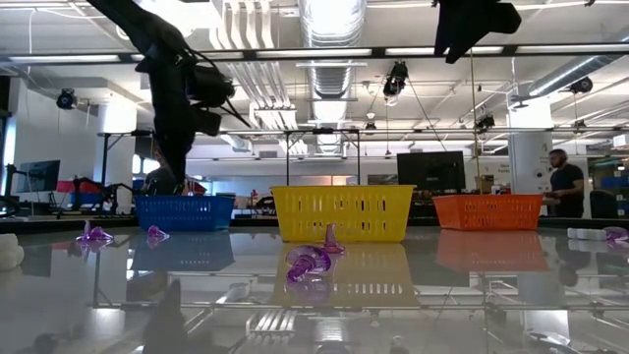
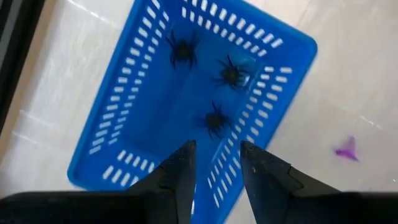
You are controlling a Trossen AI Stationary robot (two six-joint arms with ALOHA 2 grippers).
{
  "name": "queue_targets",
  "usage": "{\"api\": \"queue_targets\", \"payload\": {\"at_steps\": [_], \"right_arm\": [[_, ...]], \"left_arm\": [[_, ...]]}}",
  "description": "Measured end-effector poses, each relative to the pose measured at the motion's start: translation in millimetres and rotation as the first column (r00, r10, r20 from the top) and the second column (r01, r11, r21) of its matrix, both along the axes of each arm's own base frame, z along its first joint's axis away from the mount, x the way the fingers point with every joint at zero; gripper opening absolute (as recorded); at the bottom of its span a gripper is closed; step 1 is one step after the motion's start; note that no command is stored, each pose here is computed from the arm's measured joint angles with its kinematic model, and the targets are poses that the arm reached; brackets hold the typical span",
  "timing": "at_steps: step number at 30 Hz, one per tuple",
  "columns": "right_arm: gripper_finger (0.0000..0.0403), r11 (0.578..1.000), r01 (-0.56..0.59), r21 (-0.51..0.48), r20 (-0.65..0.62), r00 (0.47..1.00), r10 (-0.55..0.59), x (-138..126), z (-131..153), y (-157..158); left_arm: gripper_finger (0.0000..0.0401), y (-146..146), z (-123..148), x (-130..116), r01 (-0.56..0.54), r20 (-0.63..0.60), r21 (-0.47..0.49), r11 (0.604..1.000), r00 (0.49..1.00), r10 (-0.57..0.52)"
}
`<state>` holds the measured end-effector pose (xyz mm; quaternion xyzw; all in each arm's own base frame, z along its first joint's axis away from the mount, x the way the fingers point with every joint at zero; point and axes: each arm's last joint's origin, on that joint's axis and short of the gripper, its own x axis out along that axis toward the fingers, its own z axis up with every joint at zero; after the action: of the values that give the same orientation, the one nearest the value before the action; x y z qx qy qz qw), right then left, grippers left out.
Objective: Sort Halloween decoration
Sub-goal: Put the purple witch hat toy into the orange bin
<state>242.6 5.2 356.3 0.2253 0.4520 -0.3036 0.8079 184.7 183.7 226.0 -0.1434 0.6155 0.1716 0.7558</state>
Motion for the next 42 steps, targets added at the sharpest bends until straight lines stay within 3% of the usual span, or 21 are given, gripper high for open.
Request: {"api": "queue_targets", "payload": {"at_steps": [3, 9, 17, 23, 27, 31, 38, 42], "right_arm": [[0.0139, 0.998, -0.054, -0.025, -0.019, 0.998, 0.054, -0.1, 0.0, 0.0], [0.0139, 0.999, -0.031, -0.014, -0.012, 0.999, 0.030, -0.3, 0.0, 0.0], [0.0151, 0.982, 0.187, 0.028, -0.075, 0.980, -0.185, -5.1, -8.7, -1.0], [0.0172, 0.908, 0.419, 0.027, -0.212, 0.890, -0.404, -9.0, -22.8, -1.0], [0.0182, 0.869, 0.492, 0.044, -0.255, 0.847, -0.467, -4.6, -29.8, 0.3], [0.0185, 0.862, 0.500, 0.078, -0.312, 0.834, -0.456, 2.5, -38.5, 4.0], [0.0185, 0.899, 0.406, 0.166, -0.433, 0.849, -0.304, 16.5, -58.4, 33.0], [0.0185, 0.896, 0.374, 0.238, -0.448, 0.861, -0.240, 24.9, -68.4, 57.1]], "left_arm": [[0.0107, -5.5, 8.4, -3.5, 0.007, 0.032, -0.005, 1.000, 0.999, -0.007], [0.0107, -19.1, 33.9, -12.6, 0.013, 0.185, -0.006, 1.000, 0.983, -0.011], [0.0107, -36.5, 61.3, -26.7, 0.016, 0.289, 0.072, 0.997, 0.957, -0.036], [0.0107, -44.3, 71.1, -32.7, 0.019, 0.322, 0.109, 0.994, 0.945, -0.054], [0.0107, -46.1, 73.5, -34.2, 0.019, 0.331, 0.118, 0.993, 0.942, -0.058], [0.0107, -45.3, 72.9, -33.5, 0.033, 0.327, 0.126, 0.992, 0.942, -0.073], [0.0107, -43.4, 70.6, -31.6, 0.050, 0.317, 0.127, 0.991, 0.944, -0.088], [0.0107, -43.1, 70.7, -31.3, 0.050, 0.319, 0.130, 0.990, 0.944, -0.089]]}}
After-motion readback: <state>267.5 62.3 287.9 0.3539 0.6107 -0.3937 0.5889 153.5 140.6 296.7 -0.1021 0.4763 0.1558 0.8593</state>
